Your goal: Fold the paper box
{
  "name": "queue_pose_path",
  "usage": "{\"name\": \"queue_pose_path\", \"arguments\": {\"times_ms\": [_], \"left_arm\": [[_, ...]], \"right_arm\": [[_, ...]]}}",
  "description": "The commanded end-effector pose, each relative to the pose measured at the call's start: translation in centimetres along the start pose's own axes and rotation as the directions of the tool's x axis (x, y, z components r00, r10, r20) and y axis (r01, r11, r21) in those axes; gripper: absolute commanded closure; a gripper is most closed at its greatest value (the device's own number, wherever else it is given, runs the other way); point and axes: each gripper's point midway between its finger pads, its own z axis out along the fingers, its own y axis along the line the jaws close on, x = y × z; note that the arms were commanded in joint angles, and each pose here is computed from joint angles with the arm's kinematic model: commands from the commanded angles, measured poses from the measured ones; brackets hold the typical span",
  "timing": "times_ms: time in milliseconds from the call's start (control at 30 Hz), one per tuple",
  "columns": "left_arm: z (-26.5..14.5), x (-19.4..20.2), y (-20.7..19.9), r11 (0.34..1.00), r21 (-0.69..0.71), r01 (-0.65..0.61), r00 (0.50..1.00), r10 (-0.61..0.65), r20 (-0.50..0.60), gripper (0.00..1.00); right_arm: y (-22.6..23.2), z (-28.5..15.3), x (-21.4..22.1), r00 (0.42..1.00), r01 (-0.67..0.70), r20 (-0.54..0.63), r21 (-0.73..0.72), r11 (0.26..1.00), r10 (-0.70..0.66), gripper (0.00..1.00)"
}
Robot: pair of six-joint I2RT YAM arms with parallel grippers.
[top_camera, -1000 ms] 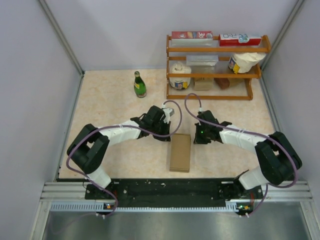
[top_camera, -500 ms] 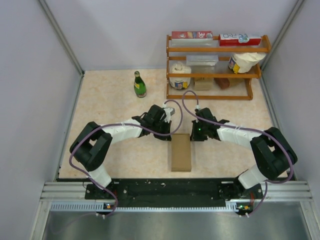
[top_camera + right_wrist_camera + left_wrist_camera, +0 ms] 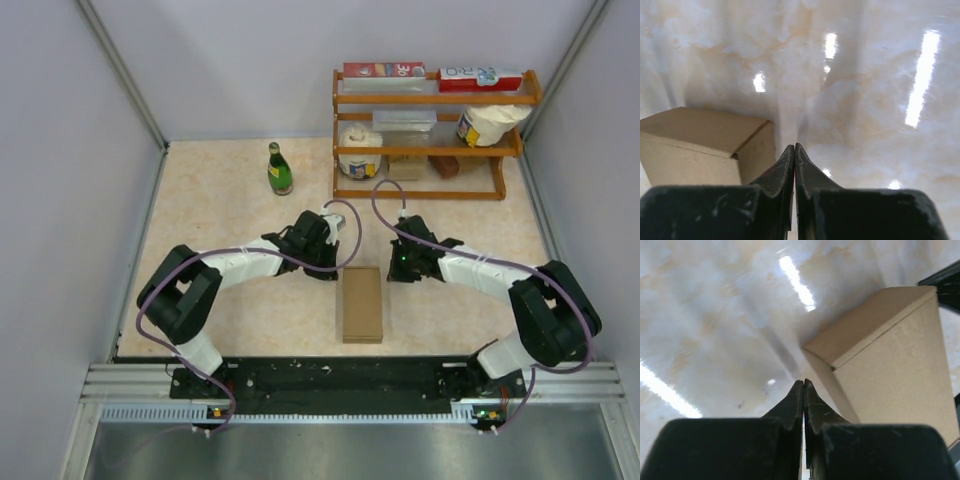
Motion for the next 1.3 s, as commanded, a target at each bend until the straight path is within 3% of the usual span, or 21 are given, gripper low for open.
{"name": "queue_pose_path", "arguments": {"times_ms": [0,67,167,200,233,333,367,467,600,733,900,1067,1267], "left_arm": [[-3.0,-2.5,2.6,0.992,-0.117,0.053,0.991,-0.038,0.128,0.96],[-4.2,-2.9,3.8,0.982,-0.171,0.078,0.987,-0.051,0.155,0.79],[-6.0,-3.9,5.1,0.968,-0.231,0.096,0.978,-0.048,0.203,0.61],[-6.7,-4.2,5.4,0.965,-0.242,0.099,0.975,-0.045,0.219,0.51],[-7.3,-4.7,5.5,0.963,-0.252,0.093,0.972,-0.032,0.233,0.35],[-9.6,-5.8,7.0,0.933,-0.342,0.11,0.96,-0.011,0.279,0.29],[-10.4,-6.2,7.4,0.922,-0.368,0.123,0.955,-0.009,0.297,0.27],[-12.8,-7.3,8.8,0.889,-0.425,0.169,0.933,-0.004,0.361,0.2],[-16.3,-8.1,10.0,0.861,-0.451,0.237,0.882,0.004,0.47,0.15],[-19.5,-7.9,9.8,0.861,-0.433,0.267,0.822,0.03,0.568,0.12],[-22.2,-7.4,9.3,0.871,-0.408,0.273,0.741,0.08,0.666,0.11],[-23.6,-5.9,10.2,0.836,-0.457,0.304,0.74,0.095,0.666,0.08],[-24.2,-4.5,10.7,0.819,-0.446,0.361,0.72,0.06,0.692,0.07]], "right_arm": [[-2.4,-2.7,-2.8,0.992,-0.044,0.12,0.153,0.987,0.026,1.0],[-3.3,-3.6,-3.3,0.989,-0.051,0.145,0.181,0.982,0.024,0.96],[-4.5,-5.4,-4.4,0.977,-0.074,0.213,0.223,0.972,0.026,0.85],[-4.7,-6.1,-4.9,0.969,-0.084,0.244,0.231,0.969,0.025,0.78],[-5.1,-6.8,-5.4,0.961,-0.09,0.277,0.247,0.965,0.018,0.7],[-6.3,-8.7,-6.8,0.929,-0.118,0.369,0.279,0.953,0.007,0.38],[-6.8,-9.4,-7.3,0.916,-0.145,0.4,0.284,0.948,0.021,0.32],[-8.2,-10.6,-8.3,0.884,-0.205,0.464,0.274,0.94,0.058,0.27],[-7.4,-11.2,-9.4,0.866,-0.15,0.499,0.179,0.972,0.042,0.19],[-5.7,-11.4,-9.9,0.852,-0.019,0.523,0.104,0.994,-0.038,0.16],[-4.0,-12.4,-10.5,0.752,0.097,0.655,-0.008,0.995,-0.068,0.16],[-4.4,-14.5,-11.0,0.635,0.097,0.772,-0.027,0.995,-0.041,0.16],[-6.4,-15.4,-10.1,0.614,0.012,0.789,0.015,1.0,-0.019,0.16]]}}
